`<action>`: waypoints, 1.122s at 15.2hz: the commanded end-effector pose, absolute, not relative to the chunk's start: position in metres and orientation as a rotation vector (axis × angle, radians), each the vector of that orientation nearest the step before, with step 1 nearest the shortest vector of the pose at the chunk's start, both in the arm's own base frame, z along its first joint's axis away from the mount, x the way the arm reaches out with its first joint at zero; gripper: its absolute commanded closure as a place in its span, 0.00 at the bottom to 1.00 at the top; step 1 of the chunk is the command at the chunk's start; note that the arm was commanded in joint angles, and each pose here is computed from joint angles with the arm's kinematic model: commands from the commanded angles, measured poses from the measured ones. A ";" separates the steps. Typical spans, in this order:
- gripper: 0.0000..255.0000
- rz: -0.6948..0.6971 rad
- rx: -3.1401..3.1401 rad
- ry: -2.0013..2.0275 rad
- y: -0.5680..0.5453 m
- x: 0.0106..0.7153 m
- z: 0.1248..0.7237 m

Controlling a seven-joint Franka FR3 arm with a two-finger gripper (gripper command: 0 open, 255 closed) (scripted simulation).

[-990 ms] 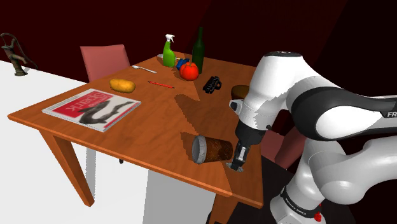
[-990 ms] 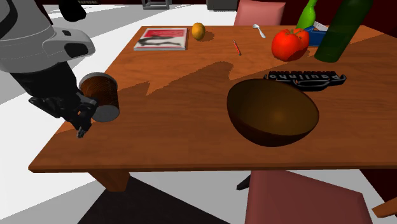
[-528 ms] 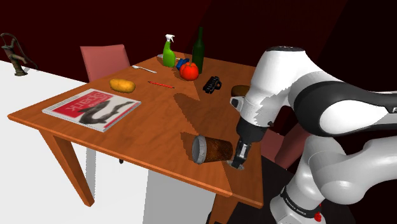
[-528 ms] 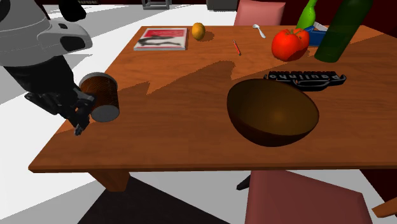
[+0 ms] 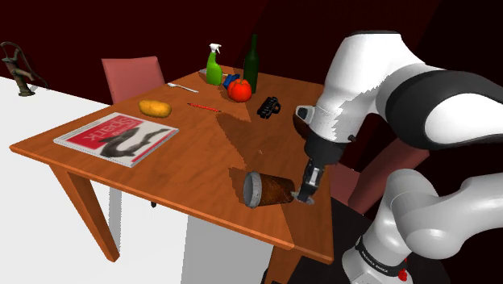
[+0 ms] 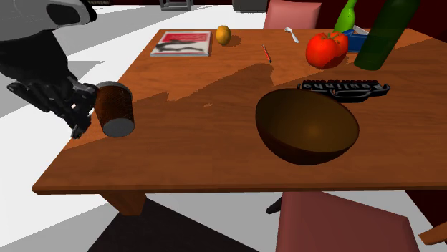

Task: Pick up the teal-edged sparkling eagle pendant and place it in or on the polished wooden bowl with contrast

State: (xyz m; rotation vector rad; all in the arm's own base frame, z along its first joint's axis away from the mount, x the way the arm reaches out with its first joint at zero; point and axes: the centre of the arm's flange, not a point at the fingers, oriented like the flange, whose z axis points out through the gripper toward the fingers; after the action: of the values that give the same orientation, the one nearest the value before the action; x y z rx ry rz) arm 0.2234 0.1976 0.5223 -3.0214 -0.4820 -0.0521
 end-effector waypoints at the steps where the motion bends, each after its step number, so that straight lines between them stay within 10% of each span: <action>1: 1.00 -0.052 -3.022 -0.482 0.198 0.224 0.533; 17: 1.00 -0.052 -3.022 -0.482 0.198 0.224 0.617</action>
State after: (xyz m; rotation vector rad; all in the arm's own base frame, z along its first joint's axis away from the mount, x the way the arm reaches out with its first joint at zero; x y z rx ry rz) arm 0.2235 0.1979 0.6124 -3.0215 -0.4818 -0.0523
